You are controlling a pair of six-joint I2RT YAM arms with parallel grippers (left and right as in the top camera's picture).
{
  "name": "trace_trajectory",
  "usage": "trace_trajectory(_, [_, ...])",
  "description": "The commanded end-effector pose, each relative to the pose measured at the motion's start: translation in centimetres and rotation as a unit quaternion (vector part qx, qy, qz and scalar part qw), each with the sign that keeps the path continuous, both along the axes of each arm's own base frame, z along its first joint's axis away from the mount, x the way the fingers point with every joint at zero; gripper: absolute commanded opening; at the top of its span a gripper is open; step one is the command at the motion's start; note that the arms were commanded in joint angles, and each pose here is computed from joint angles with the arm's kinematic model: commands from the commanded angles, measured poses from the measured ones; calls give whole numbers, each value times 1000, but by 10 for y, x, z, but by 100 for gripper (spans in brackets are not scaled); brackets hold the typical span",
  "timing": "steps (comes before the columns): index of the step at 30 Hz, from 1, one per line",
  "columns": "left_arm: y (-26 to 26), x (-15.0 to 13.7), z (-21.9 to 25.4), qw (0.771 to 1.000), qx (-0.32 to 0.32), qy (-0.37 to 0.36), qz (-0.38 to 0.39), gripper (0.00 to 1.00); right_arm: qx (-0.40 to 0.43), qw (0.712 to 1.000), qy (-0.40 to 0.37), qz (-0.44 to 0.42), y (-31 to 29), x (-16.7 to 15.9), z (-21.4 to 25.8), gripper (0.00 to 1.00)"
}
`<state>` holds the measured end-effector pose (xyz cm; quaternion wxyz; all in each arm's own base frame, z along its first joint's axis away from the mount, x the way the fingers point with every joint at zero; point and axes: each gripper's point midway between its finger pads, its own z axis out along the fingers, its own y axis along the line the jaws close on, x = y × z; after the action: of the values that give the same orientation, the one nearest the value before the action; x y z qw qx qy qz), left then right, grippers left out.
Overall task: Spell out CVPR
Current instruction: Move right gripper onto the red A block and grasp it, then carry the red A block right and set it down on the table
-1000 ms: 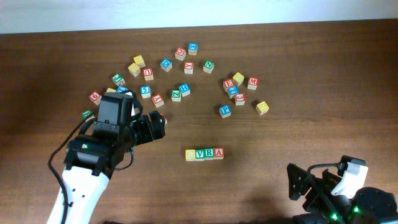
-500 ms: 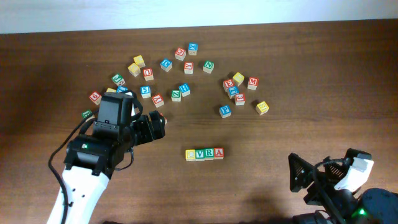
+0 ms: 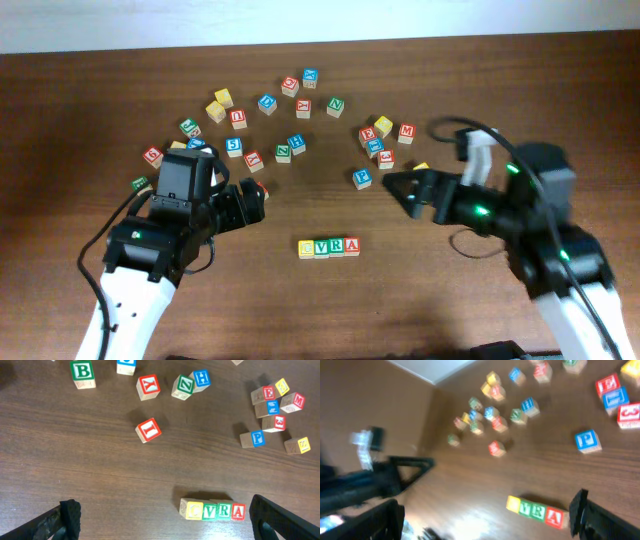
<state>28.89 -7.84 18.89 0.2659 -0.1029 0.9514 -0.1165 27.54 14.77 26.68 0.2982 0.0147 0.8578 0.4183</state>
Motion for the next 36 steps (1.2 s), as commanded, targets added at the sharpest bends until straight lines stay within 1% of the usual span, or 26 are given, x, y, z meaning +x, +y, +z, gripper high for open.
trace_trajectory(1, [2, 1, 2, 1000, 4, -4, 1, 99, -208, 971, 117, -12, -3, 12, -66, 98])
trace_trajectory(2, [2, 1, 2, 1000, 4, -4, 1, 99, -244, 956, 165, 11, 7, 11, -86, 98])
trace_trajectory(4, [2, 1, 2, 1000, 4, -4, 1, 99, -239, 946, 214, 43, 22, 13, -109, 98])
trace_trajectory(5, [2, 1, 2, 1000, 4, -4, 1, 99, -261, 937, 218, 74, 21, 11, -123, 99])
trace_trajectory(6, [2, 1, 2, 1000, 4, -4, 1, 99, -270, 928, 244, 83, 19, 6, -135, 86])
trace_trajectory(7, [2, 1, 2, 1000, 4, -4, 1, 99, -270, 912, 302, 63, 16, -2, -151, 72])
trace_trajectory(8, [2, 1, 2, 1000, 4, -4, 1, 99, -267, 901, 340, 39, 15, -6, -161, 64])
trace_trajectory(9, [2, 1, 2, 1000, 4, -4, 1, 99, -273, 886, 374, 16, 11, -9, -174, 61])
trace_trajectory(11, [2, 1, 2, 1000, 4, -4, 1, 99, -285, 867, 408, 0, 6, -14, -200, 60])
trace_trajectory(12, [2, 1, 2, 1000, 4, -4, 1, 99, -295, 859, 419, 10, 9, -21, -212, 55])
trace_trajectory(13, [2, 1, 2, 1000, 4, -4, 1, 99, -303, 855, 420, 23, 16, -26, -220, 54])
trace_trajectory(16, [2, 1, 2, 1000, 4, -4, 1, 99, -307, 866, 392, 41, 38, -28, -227, 54])
trace_trajectory(20, [2, 1, 2, 1000, 4, -4, 1, 99, -307, 863, 400, 35, 35, -37, -244, 53])
trace_trajectory(23, [2, 1, 2, 1000, 4, -4, 1, 99, -304, 867, 394, 34, 35, -38, -253, 52])
trace_trajectory(24, [2, 1, 2, 1000, 4, -4, 1, 99, -309, 866, 392, 31, 33, -37, -254, 50])
trace_trajectory(26, [2, 1, 2, 1000, 4, -4, 1, 99, -347, 858, 380, 5, 15, -31, -258, 50])
trace_trajectory(27, [2, 1, 2, 1000, 4, -4, 1, 99, -369, 848, 379, -21, -4, -26, -259, 50])
trace_trajectory(29, [2, 1, 2, 1000, 4, -4, 1, 99, -396, 822, 395, -105, -65, -6, -254, 50])
trace_trajectory(30, [2, 1, 2, 1000, 4, -4, 1, 99, -397, 817, 399, -128, -89, 3, -247, 50])
trace_trajectory(31, [2, 1, 2, 1000, 4, -4, 1, 99, -390, 819, 399, -133, -106, 14, -238, 52])
trace_trajectory(32, [2, 1, 2, 1000, 4, -4, 1, 99, -378, 823, 403, -134, -125, 25, -218, 62])
trace_trajectory(33, [2, 1, 2, 1000, 4, -4, 1, 99, -371, 818, 416, -141, -136, 27, -194, 65])
trace_trajectory(34, [2, 1, 2, 1000, 4, -4, 1, 99, -363, 820, 424, -129, -133, 25, -182, 67])
trace_trajectory(35, [2, 1, 2, 1000, 4, -4, 1, 99, -352, 829, 426, -87, -119, 20, -173, 72])
trace_trajectory(36, [2, 1, 2, 1000, 4, -4, 1, 99, -346, 832, 430, -58, -104, 14, -172, 72])
